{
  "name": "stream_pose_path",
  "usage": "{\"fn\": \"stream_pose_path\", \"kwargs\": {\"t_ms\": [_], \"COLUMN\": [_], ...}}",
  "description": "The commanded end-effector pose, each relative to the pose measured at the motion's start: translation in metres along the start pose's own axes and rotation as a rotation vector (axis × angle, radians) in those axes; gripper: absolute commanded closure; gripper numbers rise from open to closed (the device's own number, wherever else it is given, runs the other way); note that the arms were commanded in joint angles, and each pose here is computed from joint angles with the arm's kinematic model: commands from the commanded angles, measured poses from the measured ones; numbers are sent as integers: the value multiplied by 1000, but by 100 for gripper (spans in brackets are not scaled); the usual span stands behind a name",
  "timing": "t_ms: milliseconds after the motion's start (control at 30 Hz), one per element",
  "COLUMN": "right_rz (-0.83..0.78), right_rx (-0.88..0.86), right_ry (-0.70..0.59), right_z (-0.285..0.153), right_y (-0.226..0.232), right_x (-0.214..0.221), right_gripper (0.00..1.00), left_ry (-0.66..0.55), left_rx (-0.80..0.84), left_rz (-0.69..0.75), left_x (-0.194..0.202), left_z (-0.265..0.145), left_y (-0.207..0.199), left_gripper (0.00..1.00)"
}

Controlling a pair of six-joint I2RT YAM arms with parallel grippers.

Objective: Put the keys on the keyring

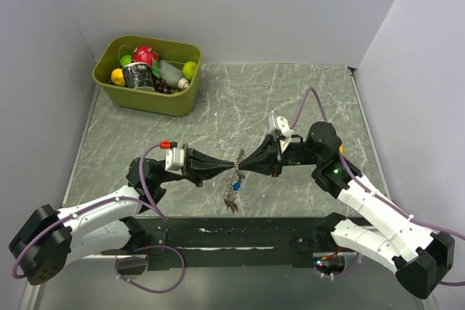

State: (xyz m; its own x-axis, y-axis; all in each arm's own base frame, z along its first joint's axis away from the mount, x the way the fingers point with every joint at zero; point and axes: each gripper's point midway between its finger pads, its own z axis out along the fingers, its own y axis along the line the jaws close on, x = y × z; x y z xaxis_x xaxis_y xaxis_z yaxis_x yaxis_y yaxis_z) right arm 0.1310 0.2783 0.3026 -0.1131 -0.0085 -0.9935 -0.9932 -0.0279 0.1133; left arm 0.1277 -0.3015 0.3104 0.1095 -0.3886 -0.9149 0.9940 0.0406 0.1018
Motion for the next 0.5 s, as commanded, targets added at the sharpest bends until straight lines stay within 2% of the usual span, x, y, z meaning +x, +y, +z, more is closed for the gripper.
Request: {"fn": "stream_pose_path", "kwargs": {"t_ms": [0, 33, 300, 467], "right_rz": [-26, -24, -9, -10], "right_rx": [-17, -16, -20, -13], "right_ry": [-26, -26, -34, -45], "right_z": [4, 4, 6, 7], "right_y": [2, 1, 0, -1], "right_x": [-12, -12, -15, -16], "right_gripper": [95, 100, 100, 89], "left_ry": [-104, -94, -75, -74], "left_rx": [51, 50, 49, 50], "left_rz": [80, 75, 57, 57], "left_x": [-40, -37, -30, -30], "left_z": [12, 12, 12, 12], "left_y": [-5, -5, -4, -5], "left_gripper": [99, 99, 99, 99]}}
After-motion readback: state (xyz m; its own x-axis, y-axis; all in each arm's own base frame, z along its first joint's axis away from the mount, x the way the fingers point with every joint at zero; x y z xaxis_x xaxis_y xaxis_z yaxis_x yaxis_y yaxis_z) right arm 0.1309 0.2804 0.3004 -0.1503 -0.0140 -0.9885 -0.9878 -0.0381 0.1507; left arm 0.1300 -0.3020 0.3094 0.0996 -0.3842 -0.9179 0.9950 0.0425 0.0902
